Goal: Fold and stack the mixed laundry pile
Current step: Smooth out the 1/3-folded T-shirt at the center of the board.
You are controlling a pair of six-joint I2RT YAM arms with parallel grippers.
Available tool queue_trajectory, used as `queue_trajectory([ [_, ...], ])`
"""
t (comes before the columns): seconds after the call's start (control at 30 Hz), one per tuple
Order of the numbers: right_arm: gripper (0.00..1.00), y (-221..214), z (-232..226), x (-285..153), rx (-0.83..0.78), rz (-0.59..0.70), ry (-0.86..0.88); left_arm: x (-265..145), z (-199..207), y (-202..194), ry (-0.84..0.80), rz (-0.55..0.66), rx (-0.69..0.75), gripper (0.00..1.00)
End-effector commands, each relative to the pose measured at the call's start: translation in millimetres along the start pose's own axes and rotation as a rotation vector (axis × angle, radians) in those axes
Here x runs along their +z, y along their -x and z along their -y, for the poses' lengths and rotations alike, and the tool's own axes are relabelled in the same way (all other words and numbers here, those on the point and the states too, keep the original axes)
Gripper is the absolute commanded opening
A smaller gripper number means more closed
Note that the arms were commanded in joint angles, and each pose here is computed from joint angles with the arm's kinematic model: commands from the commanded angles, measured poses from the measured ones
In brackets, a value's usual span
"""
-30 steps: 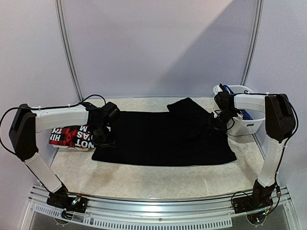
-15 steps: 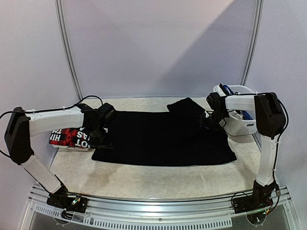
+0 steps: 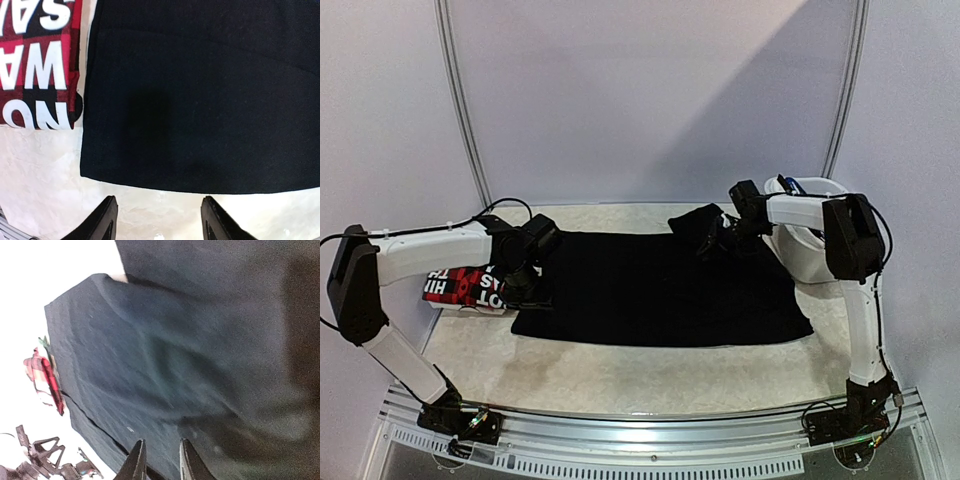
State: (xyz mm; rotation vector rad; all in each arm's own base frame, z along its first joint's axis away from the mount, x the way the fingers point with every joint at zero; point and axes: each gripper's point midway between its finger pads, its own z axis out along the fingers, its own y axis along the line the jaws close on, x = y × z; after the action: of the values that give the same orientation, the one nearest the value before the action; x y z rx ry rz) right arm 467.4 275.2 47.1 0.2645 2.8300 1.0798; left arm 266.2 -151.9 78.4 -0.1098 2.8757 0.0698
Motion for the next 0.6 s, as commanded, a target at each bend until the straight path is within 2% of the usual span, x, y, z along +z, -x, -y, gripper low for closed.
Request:
queue_trajectory([
  [0.0,0.25,17,-30,13,-0.004,-0.009,0.099,-14,7,10,-0.011,0.034,0.03,0.57],
  [0.1,0.28,26,-43,-6,-0.055,0.025,0.079,-16,8,11,-0.013,0.034,0.042,0.57],
  [0.23,0.37,16,-37,-42,-0.102,0.056,-0.033,-16,3,6,-0.003,0.028,0.041,0.58],
  [0.37,0.42,-13,-4,-74,-0.124,0.08,-0.173,-16,-8,-3,-0.006,0.029,0.009,0.63],
  [0.57,0.46,-83,35,-115,-0.069,0.078,-0.227,-2,-28,-22,-0.034,-0.004,-0.097,0.68],
])
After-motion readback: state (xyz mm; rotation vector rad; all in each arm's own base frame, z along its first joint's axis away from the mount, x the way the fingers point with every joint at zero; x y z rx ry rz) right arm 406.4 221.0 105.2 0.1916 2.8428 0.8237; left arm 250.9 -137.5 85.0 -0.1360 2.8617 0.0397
